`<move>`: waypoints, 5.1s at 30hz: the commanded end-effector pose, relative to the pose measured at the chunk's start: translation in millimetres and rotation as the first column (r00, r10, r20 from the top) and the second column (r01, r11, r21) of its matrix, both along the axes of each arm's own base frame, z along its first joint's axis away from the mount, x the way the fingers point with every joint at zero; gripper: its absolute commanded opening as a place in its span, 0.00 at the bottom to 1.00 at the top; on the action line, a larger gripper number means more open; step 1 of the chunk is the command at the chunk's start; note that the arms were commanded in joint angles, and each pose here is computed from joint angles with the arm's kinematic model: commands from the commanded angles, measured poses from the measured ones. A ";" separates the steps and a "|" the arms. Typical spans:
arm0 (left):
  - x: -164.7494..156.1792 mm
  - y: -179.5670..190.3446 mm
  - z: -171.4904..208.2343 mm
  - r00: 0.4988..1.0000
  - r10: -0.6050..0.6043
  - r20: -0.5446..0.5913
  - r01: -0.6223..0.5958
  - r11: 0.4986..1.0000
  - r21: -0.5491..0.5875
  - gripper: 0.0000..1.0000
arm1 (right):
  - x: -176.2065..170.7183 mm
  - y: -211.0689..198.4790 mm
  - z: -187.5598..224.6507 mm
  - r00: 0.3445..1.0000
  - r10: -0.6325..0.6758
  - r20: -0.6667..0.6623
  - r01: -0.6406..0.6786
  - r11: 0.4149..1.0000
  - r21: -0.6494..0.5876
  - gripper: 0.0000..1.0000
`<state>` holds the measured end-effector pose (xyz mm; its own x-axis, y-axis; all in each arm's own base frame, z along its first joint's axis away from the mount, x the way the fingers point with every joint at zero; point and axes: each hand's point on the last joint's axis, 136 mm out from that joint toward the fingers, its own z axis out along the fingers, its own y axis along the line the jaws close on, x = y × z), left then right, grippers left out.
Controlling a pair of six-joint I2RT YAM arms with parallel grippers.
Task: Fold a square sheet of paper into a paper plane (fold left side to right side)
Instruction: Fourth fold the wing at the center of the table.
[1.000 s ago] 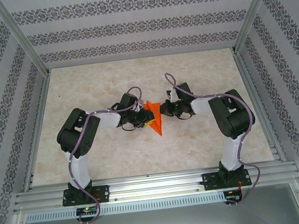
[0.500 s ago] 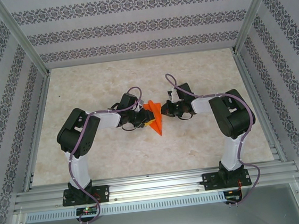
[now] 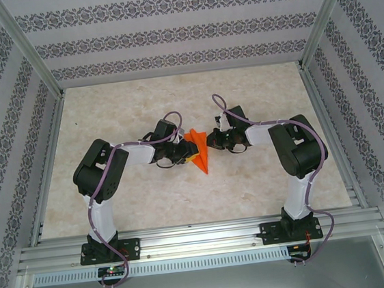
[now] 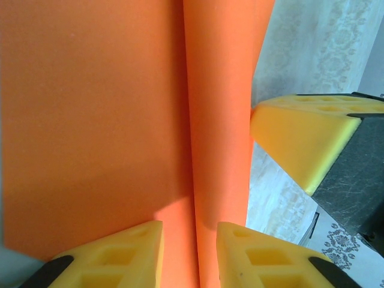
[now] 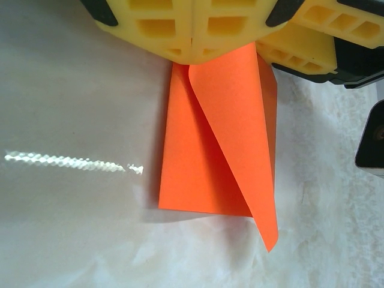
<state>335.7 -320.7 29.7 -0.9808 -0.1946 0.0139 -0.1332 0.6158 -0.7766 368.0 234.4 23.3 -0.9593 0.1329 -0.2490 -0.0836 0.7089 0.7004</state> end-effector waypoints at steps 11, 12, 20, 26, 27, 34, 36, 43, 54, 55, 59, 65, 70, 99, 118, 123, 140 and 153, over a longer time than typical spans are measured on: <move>-12.1 8.4 -24.2 0.999 -0.002 -0.045 0.005 0.997 0.079 0.31 | 6.4 3.0 -6.7 1.000 0.028 0.011 -0.028 0.999 -0.041 0.00; -12.0 8.5 -24.1 0.999 -0.002 -0.045 0.006 0.997 0.078 0.31 | 5.2 3.4 -7.8 1.000 0.030 0.007 -0.030 0.999 -0.042 0.00; -11.3 8.1 -23.8 0.999 -0.004 -0.044 0.007 0.997 0.078 0.31 | -5.1 7.2 -11.0 0.999 0.039 -0.001 -0.039 0.998 -0.050 0.00; -11.3 7.8 -22.9 0.999 -0.005 -0.042 0.008 0.997 0.077 0.31 | -6.2 7.5 -17.0 0.999 0.038 -0.012 -0.039 0.997 -0.066 0.00; -10.9 7.5 -22.0 0.999 -0.005 -0.040 0.008 0.997 0.075 0.31 | -6.8 7.0 -18.6 0.999 0.038 -0.017 -0.039 0.997 -0.070 0.00; -8.4 3.1 -3.0 1.000 -0.017 -0.009 0.017 0.999 0.042 0.31 | -12.6 -1.4 -30.1 0.998 0.037 -0.052 -0.044 0.990 -0.134 0.00; -6.6 3.0 8.2 1.000 -0.024 0.011 0.023 0.999 0.037 0.32 | -14.4 -2.6 -32.4 0.997 0.046 -0.062 -0.054 0.987 -0.150 0.00; 2.9 3.3 47.7 0.995 -0.049 0.086 0.047 0.998 0.034 0.40 | -15.9 -3.8 -35.3 0.996 0.062 -0.069 -0.073 0.981 -0.178 0.00; 16.5 -15.8 38.4 0.997 -0.053 0.059 0.056 0.998 -0.037 0.24 | -16.5 0.7 -36.0 0.995 0.073 -0.068 -0.085 0.979 -0.185 0.00; 17.4 -17.6 38.3 0.997 -0.052 0.057 0.055 0.997 -0.047 0.24 | -16.6 0.9 -36.3 0.995 0.075 -0.068 -0.087 0.979 -0.187 0.00; 20.0 -22.8 37.1 0.997 -0.052 0.055 0.056 0.996 -0.074 0.23 | -17.0 0.4 -36.9 0.994 0.078 -0.071 -0.091 0.976 -0.197 0.00; 19.9 -26.4 33.8 0.997 -0.057 0.047 0.061 0.994 -0.086 0.23 | -17.1 -0.8 -38.9 0.994 0.077 -0.074 -0.091 0.974 -0.208 0.00; 19.8 -29.7 26.3 0.997 -0.062 0.035 0.065 0.995 -0.079 0.23 | -17.7 -0.5 -38.2 0.994 0.079 -0.074 -0.093 0.973 -0.210 0.00; 5.8 -8.6 -29.1 0.999 -0.002 -0.053 0.003 0.999 0.035 0.22 | 3.8 -20.2 67.7 0.992 0.040 0.121 -0.024 0.991 -0.130 0.22; 4.5 -6.5 -31.7 0.999 0.008 -0.053 -0.006 0.999 0.042 0.22 | -105.6 47.8 28.8 0.979 0.201 0.022 -0.201 0.980 -0.013 0.15; 4.0 -5.9 -31.1 0.999 0.007 -0.053 -0.004 0.999 0.042 0.21 | -98.0 44.6 22.4 0.981 0.196 0.015 -0.194 0.977 -0.087 0.15; 4.1 -5.4 -31.4 0.999 0.003 -0.052 -0.001 0.999 0.049 0.21 | -101.1 26.3 -1.4 0.986 0.159 -0.045 -0.164 0.975 -0.153 0.15; 4.4 -5.3 -30.7 0.999 0.002 -0.051 0.001 0.999 0.052 0.21 | -104.8 19.7 -10.7 0.987 0.141 -0.075 -0.150 0.979 -0.140 0.15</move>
<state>350.6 -337.3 27.4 -0.9860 -0.1650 0.0221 -0.1161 0.5859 -0.8021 264.3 259.4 21.5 -0.9768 -0.0527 -0.2076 -0.1705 0.7782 0.6044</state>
